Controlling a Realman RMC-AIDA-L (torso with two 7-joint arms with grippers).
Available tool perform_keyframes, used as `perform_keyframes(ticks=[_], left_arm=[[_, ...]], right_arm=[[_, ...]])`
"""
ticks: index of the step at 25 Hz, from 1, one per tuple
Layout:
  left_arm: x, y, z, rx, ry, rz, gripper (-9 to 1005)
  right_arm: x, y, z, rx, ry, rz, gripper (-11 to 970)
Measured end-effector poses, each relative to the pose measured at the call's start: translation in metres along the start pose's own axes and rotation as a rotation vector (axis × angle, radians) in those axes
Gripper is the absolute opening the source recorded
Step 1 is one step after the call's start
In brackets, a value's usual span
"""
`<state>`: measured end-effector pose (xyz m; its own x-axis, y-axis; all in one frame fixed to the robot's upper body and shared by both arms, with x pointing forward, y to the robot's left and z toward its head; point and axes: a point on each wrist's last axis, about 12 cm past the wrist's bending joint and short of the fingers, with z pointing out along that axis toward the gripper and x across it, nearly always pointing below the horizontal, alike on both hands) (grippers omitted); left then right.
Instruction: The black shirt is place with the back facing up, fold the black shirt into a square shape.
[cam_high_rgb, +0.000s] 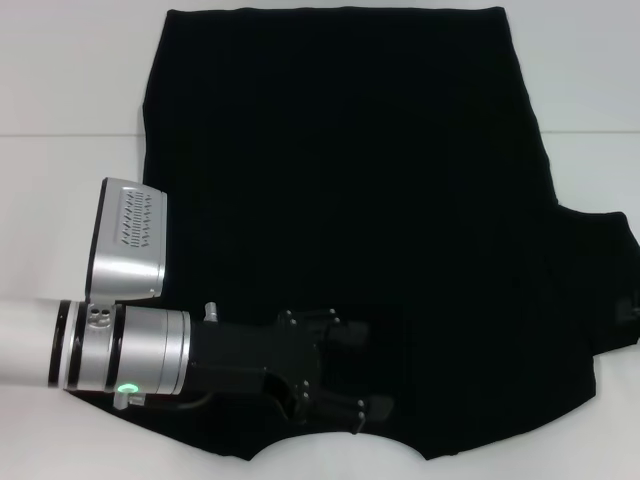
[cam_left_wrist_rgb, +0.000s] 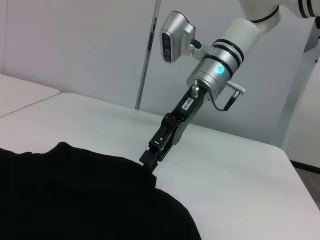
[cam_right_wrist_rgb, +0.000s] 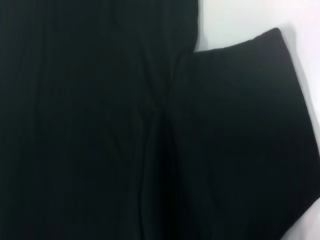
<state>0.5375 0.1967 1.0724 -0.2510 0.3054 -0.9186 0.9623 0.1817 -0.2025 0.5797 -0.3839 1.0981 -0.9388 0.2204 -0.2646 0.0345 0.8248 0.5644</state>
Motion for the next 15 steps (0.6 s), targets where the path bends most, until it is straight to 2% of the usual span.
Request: perform_keyframes(ticks=[14, 15], left_arm=[[-0.001, 0.001, 0.0, -0.008, -0.005, -0.013, 952], [-0.001, 0.001, 0.0, -0.009, -0.005, -0.015, 952]], right_arm=[[-0.003, 0.003, 0.016, 0.049, -0.043, -0.021, 556], [-0.003, 0.003, 0.017, 0.053, -0.043, -0.024, 507]])
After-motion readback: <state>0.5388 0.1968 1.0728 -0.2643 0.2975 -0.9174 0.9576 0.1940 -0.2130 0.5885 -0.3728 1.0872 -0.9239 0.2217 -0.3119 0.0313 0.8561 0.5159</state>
